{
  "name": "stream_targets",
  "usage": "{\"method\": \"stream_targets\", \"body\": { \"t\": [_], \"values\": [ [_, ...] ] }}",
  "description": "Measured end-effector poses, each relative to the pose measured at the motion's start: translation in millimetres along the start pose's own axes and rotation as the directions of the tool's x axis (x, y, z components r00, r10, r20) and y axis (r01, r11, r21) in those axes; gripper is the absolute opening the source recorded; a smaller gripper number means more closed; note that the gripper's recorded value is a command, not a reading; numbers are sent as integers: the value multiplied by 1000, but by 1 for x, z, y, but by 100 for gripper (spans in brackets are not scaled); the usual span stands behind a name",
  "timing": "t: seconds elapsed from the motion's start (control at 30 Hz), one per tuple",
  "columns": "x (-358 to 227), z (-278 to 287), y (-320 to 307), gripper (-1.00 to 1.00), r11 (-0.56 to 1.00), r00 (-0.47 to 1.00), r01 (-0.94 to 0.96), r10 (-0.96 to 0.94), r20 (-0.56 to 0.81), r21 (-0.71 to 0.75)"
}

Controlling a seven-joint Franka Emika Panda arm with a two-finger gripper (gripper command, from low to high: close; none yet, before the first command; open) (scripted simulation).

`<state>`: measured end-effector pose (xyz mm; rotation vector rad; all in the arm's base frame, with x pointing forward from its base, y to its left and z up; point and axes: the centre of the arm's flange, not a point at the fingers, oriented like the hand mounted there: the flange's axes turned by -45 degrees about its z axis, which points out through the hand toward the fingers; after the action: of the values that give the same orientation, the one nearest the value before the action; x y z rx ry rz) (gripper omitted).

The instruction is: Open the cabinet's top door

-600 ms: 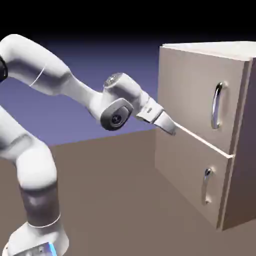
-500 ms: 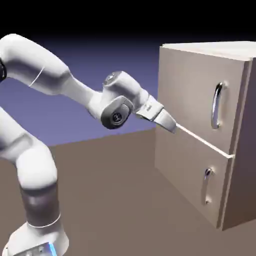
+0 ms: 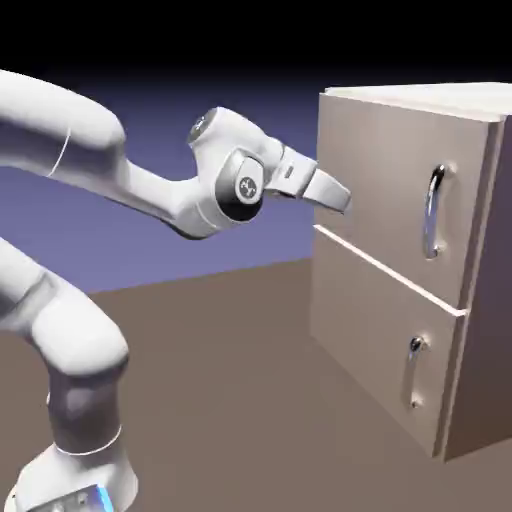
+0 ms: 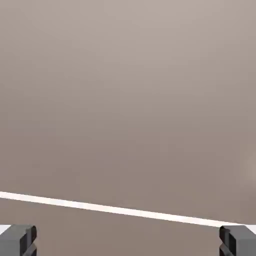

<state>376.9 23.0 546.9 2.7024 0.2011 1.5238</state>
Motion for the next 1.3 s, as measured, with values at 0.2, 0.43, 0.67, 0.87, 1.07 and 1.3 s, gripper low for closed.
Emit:
{"method": "stream_targets", "body": {
  "t": [0.2,0.43,0.67,0.87,1.07,1.3],
  "values": [
    [10,-13,7,100,1000,997,5,-6,-75,-10],
    [15,-22,23,100,1000,987,-1,-3,-164,-25],
    [13,-23,43,100,999,968,-19,9,-250,-37],
    [8,-15,64,100,998,947,-40,24,-321,-43],
    [-1,0,87,100,997,921,-63,42,-387,-42],
    [-17,27,113,100,996,888,-89,66,-455,-30]
  ]
}}
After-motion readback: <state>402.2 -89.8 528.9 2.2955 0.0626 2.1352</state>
